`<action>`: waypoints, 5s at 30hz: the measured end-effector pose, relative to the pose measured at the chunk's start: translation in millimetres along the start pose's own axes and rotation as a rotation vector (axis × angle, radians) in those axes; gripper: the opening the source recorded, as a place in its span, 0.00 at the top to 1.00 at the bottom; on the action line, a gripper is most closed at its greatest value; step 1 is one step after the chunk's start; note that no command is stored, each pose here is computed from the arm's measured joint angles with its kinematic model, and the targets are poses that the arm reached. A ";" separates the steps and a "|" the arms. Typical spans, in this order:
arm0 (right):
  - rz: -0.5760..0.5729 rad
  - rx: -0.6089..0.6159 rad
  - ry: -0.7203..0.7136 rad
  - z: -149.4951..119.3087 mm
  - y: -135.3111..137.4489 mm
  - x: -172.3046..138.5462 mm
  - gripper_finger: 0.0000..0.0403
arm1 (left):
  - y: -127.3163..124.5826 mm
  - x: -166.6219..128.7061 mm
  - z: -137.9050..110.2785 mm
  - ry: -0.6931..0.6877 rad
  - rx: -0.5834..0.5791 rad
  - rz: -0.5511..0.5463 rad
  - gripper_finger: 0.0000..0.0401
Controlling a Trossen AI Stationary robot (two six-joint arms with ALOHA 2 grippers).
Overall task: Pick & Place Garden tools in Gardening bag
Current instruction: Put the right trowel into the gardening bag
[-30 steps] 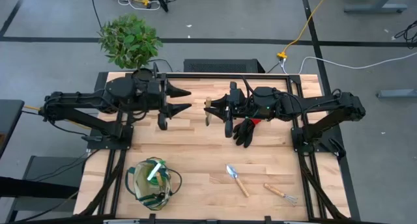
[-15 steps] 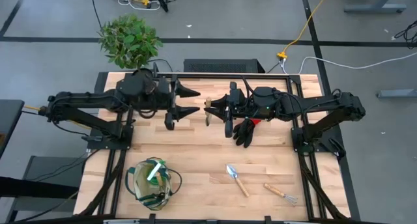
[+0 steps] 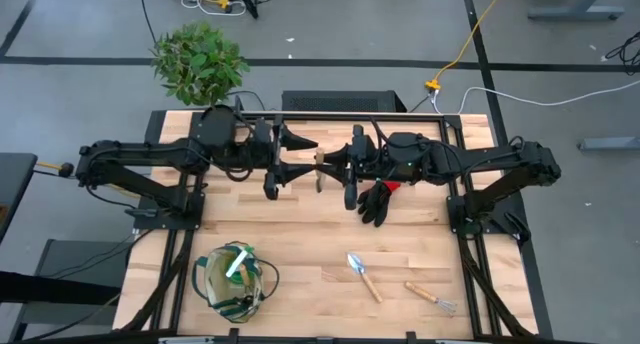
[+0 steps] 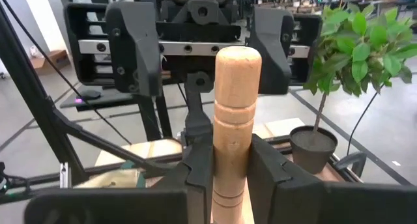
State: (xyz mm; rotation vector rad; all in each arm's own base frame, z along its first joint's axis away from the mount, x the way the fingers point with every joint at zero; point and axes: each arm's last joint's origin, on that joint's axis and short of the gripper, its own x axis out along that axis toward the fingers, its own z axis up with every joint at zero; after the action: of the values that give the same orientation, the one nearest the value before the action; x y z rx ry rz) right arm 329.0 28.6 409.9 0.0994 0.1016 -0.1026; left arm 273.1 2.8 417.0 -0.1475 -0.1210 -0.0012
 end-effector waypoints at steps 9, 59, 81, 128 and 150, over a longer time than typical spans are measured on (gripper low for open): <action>-0.002 0.001 0.029 -3.9 -0.3 1.6 0.86 | 1.4 12.7 -10.5 0.013 -0.004 0.000 0.35; -0.007 -0.002 0.052 -6.1 -0.8 1.5 0.86 | 3.1 26.7 -21.3 0.012 -0.008 -0.001 0.81; 0.006 -0.011 0.035 2.7 -1.6 -11.8 0.50 | 0.1 12.2 -7.9 -0.005 0.034 -0.037 0.82; -0.024 -0.018 0.106 11.9 8.6 -59.1 0.90 | -48.1 -57.6 4.9 0.219 0.043 -0.321 0.82; -0.007 -0.035 0.101 14.0 8.1 -62.7 1.00 | -98.8 -75.8 -1.0 0.245 0.016 -0.430 0.82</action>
State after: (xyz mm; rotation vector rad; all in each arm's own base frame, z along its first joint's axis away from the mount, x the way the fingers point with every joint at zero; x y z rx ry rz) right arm 269.2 41.3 431.1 0.0688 0.2049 -0.1026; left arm 197.0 -95.7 421.4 -0.1016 0.0939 -0.4459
